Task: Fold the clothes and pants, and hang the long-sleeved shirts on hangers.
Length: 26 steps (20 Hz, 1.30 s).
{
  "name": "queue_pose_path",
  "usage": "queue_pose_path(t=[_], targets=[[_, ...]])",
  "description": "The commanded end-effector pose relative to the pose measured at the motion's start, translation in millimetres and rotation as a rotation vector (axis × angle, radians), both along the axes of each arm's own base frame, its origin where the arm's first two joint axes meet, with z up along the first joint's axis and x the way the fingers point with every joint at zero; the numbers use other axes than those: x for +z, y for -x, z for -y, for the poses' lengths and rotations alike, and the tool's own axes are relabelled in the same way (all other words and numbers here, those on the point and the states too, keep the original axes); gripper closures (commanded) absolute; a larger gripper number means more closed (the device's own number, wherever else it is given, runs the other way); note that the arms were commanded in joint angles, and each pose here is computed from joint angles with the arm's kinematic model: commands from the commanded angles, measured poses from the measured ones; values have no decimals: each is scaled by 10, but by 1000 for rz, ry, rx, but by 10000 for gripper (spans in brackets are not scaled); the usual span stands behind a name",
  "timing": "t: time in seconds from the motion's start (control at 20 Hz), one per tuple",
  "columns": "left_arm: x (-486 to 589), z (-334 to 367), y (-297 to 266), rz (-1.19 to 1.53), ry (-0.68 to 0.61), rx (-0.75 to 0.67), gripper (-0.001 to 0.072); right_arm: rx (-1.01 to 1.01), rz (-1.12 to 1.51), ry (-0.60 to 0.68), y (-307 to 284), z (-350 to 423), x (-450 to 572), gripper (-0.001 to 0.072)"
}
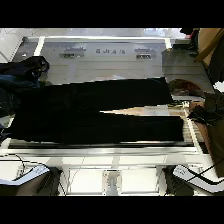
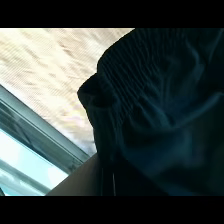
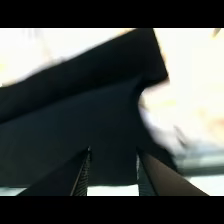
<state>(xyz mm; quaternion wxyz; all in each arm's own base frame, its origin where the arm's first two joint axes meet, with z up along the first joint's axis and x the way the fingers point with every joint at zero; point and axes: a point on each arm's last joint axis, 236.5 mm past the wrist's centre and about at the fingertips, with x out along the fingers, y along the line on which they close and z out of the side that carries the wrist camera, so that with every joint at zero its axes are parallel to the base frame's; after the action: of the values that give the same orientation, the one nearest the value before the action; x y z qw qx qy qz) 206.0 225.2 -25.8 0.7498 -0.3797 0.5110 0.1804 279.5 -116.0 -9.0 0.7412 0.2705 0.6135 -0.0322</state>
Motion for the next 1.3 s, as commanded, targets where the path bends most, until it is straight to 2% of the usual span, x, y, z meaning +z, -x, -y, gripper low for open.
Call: queue_pose_path(t=[0.0, 0.15, 0.25, 0.3, 0.35, 0.4, 0.5, 0.6, 0.65, 0.7, 0.8, 0.9, 1.05, 1.25], targets=[[-14, 29, 45, -18, 9, -11, 693, -75, 84, 49, -231, 158, -39, 383], [-13, 57, 52, -21, 20, -16, 693, -12, -54, 105, 117, 245, -156, 384], [16, 80, 15, -3, 31, -9, 681, -7, -127, 99, 357, 248, -233, 383], [86, 102, -74, 40, 40, 2, 512, -26, -132, 83, 437, 233, -275, 383], [204, 128, -199, 104, 50, 18, 205, -37, -139, 72, 516, 217, -315, 383], [382, 156, -351, 188, 57, 37, 59, -48, -147, 60, 593, 201, -348, 383], [738, 144, -510, 294, 16, 46, 60, -53, -147, 53, 688, 199, -338, 383], [983, -6, -394, 282, -108, 44, 61, -65, -131, 65, 743, 238, -253, 383], [1094, -132, -270, 271, -177, 73, 61, -72, -117, 72, 760, 251, -199, 383], [1168, -289, -132, 265, -217, 161, 62, -85, -99, 76, 766, 254, -138, 384], [1115, -547, 212, 230, -184, 378, 62, -91, -59, 100, 755, 256, -21, 383], [756, -639, 582, 111, -122, 464, 62, -95, -27, 113, 735, 230, 74, 383], [180, -525, 847, -14, -13, 467, 65, -97, 21, 108, 698, 139, 202, 383], [-174, -366, 605, 71, 96, 388, 85, -91, 122, 123, 654, -26, 388, 383]])
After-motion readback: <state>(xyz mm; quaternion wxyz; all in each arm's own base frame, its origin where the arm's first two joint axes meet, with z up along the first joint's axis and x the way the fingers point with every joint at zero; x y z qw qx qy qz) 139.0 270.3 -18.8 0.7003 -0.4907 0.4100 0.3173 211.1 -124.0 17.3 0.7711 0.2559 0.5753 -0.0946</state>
